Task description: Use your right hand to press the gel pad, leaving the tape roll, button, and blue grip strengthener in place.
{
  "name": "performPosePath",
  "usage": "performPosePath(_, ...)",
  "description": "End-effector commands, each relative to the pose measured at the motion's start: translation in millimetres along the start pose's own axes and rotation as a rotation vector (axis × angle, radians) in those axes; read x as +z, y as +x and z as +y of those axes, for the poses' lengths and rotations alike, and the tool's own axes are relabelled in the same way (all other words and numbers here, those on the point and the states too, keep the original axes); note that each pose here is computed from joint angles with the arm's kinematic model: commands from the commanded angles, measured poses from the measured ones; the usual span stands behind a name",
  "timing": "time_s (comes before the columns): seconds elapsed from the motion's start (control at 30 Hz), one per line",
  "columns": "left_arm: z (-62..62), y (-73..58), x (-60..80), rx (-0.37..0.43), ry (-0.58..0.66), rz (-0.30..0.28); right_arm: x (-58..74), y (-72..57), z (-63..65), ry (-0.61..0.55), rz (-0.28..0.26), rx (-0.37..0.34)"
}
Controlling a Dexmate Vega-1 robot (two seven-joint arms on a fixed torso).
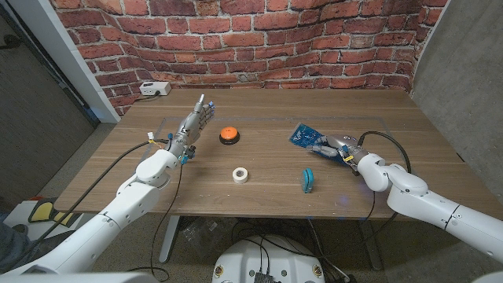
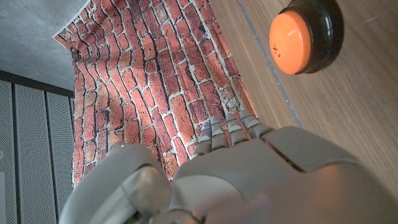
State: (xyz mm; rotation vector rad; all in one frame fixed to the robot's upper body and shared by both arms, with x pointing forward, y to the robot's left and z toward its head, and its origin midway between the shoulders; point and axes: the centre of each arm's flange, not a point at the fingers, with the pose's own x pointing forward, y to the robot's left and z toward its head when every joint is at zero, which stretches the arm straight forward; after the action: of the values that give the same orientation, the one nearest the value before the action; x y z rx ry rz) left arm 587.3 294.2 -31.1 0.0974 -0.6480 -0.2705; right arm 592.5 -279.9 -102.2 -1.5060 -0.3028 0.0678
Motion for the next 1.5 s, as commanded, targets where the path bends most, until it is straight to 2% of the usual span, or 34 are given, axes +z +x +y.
performPosePath(0.03, -0.6, 1.1, 1.7, -0.006, 0.001, -0.003, -3.8, -4.4, -9.2, 0.0, 0.014, -0.039)
performPosePath(0.63, -1.0, 1.7, 1.8, -0.012, 0.002, -0.001, 0.8, -8.2, -17.5, 0.011, 0.0, -0.083)
performPosePath(1.03, -0.1, 0.9, 2.4, -0.01, 0.004, -0.004, 2.7, -12.9, -26.5, 0.025, -0.006, -0.137)
performPosePath(1.5, -1.7, 0.1, 3.6, -0.01, 0.005, -0.008, -0.9, -21.2, -35.8, 0.109, -0.02, -0.211)
